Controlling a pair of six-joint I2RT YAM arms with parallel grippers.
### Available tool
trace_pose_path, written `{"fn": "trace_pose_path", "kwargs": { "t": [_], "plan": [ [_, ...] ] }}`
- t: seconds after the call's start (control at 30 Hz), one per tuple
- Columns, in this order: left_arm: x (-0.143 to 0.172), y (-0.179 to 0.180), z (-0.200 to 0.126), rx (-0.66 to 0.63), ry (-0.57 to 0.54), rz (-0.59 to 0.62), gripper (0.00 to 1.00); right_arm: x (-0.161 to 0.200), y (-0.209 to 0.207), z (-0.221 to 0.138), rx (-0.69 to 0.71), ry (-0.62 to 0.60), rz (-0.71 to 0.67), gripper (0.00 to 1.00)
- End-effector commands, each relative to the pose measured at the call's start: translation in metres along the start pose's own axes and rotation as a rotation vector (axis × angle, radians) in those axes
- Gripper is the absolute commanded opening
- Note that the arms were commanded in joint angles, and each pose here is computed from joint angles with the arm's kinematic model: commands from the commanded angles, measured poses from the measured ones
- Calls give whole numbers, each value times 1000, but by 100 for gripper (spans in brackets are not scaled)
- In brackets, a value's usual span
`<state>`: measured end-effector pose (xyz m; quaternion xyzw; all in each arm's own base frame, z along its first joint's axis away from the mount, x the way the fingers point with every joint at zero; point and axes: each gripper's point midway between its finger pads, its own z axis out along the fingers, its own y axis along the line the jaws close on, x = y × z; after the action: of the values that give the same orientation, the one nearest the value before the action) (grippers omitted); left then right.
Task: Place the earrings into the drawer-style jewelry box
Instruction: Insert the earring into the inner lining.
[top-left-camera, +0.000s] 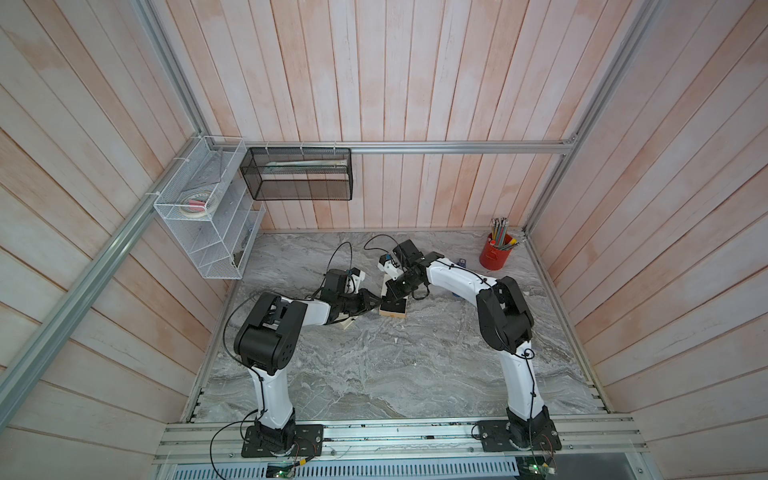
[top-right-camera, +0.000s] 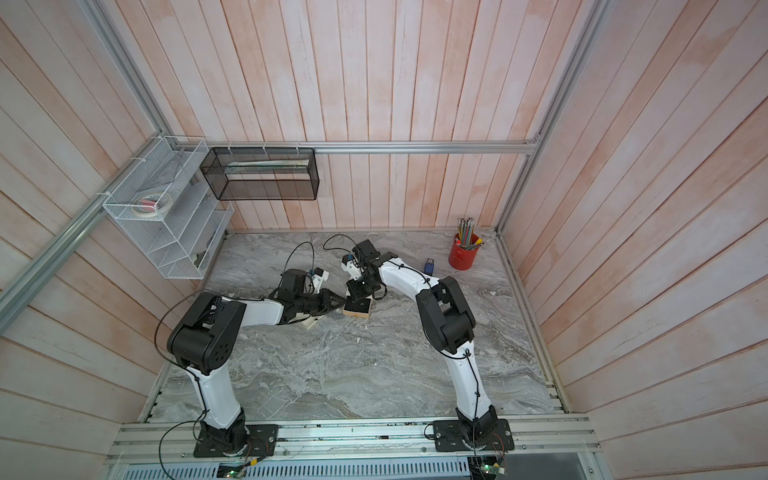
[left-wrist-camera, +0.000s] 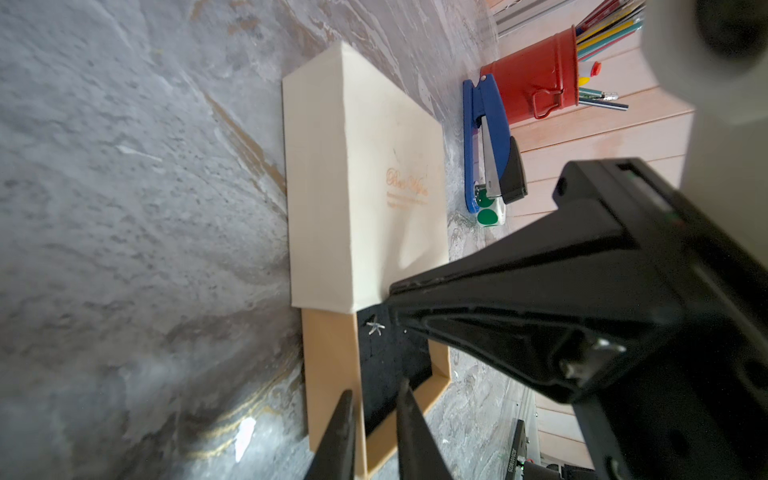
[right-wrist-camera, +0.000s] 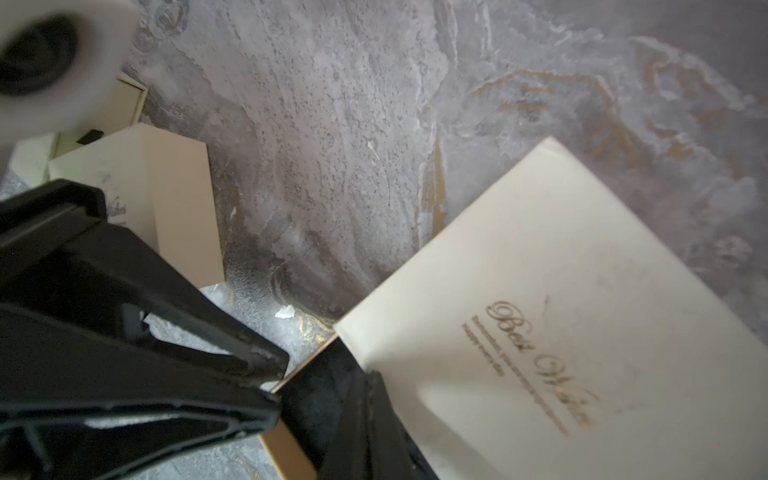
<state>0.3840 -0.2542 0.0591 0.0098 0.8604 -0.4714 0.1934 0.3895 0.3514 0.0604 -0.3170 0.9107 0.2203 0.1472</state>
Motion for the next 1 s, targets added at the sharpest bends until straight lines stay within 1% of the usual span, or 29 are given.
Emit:
{"fn": "trace_pose_path", "kwargs": {
  "t": [0.0, 0.33, 0.6, 0.97],
  "plan": [
    [6, 6, 4, -6, 20, -6, 20, 7, 0, 6, 6, 38, -6, 0],
    [9, 10, 4, -16, 24, -11, 20, 19, 2, 6, 4, 71, -20, 0],
    [9, 10, 3, -18, 22, -12, 20, 17, -1, 4, 39, 57, -38, 0],
    [9, 9, 3, -19, 24, -10, 20, 20, -2, 9, 49, 66, -37, 0]
  ]
}}
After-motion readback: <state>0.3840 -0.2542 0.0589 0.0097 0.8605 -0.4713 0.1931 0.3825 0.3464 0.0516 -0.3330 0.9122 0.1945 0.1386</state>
